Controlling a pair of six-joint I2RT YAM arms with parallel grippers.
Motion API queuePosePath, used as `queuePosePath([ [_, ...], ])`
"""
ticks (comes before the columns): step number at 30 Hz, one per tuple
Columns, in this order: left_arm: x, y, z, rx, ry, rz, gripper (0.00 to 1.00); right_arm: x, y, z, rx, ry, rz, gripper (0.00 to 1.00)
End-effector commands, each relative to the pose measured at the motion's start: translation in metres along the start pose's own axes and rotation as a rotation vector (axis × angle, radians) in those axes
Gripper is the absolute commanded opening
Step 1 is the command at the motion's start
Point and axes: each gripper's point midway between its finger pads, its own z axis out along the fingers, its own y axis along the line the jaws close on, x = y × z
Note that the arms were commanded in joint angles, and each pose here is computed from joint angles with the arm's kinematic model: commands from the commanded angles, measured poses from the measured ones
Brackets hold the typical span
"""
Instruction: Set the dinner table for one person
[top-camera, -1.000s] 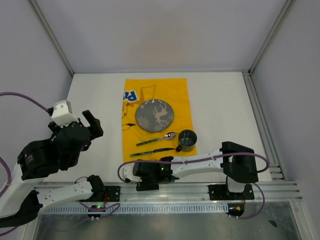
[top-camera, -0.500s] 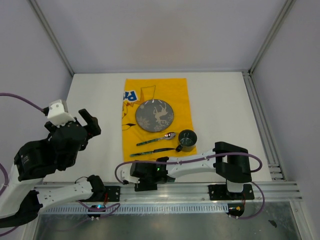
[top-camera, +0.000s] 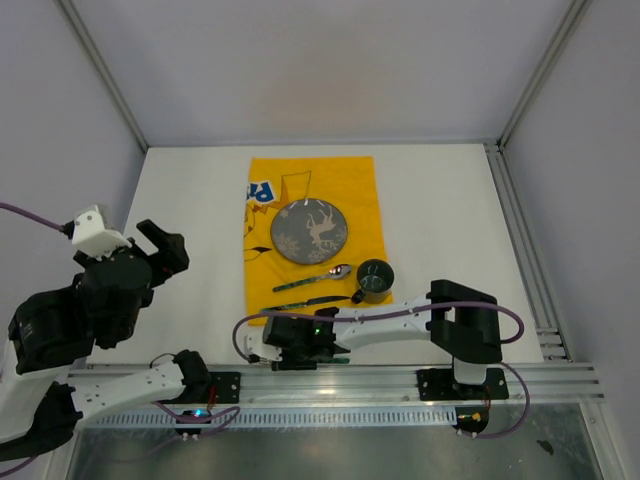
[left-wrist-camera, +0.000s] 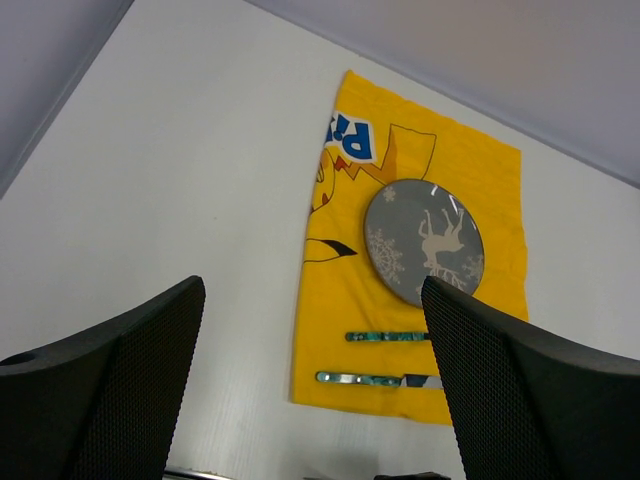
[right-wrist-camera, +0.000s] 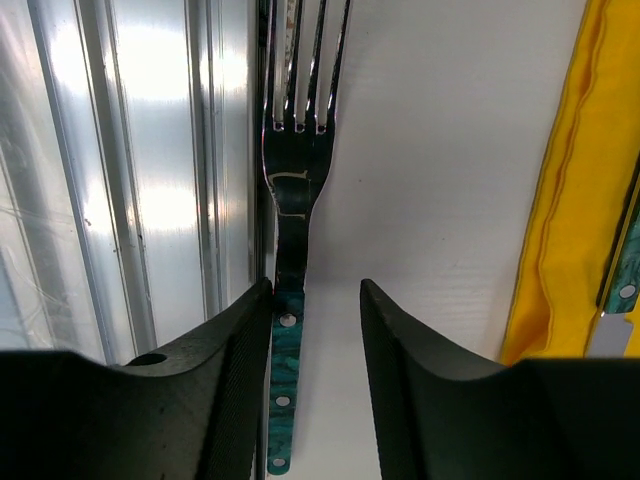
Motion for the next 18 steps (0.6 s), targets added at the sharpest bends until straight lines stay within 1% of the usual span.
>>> queuePosePath([
  [1, 0.012, 0.025, -0.001, -0.085, 0.041, 0.141, 0.91, -0.01, 0.0, -0.004, -0.039, -0.03, 0.021, 0.42],
  [2, 0.012, 0.023, -0.001, -0.084, 0.042, 0.145, 0.91, -0.008, 0.001, -0.003, -0.043, -0.027, 0.028, 0.39],
  [5, 0.014, 0.02, 0.001, -0.079, 0.045, 0.153, 0.91, -0.007, -0.002, -0.004, -0.048, -0.025, 0.045, 0.36],
  [9, 0.017, 0.019, 0.002, -0.077, 0.051, 0.154, 0.91, -0.007, -0.006, -0.005, -0.04, -0.027, 0.055, 0.33],
  [15, 0.019, 0.019, 0.003, -0.079, 0.049, 0.154, 0.91, -0.007, -0.026, -0.012, -0.006, -0.029, 0.127, 0.32],
  [18, 0.019, 0.019, 0.004, -0.08, 0.046, 0.155, 0.91, -0.014, -0.036, -0.024, 0.015, -0.05, 0.17, 0.32],
])
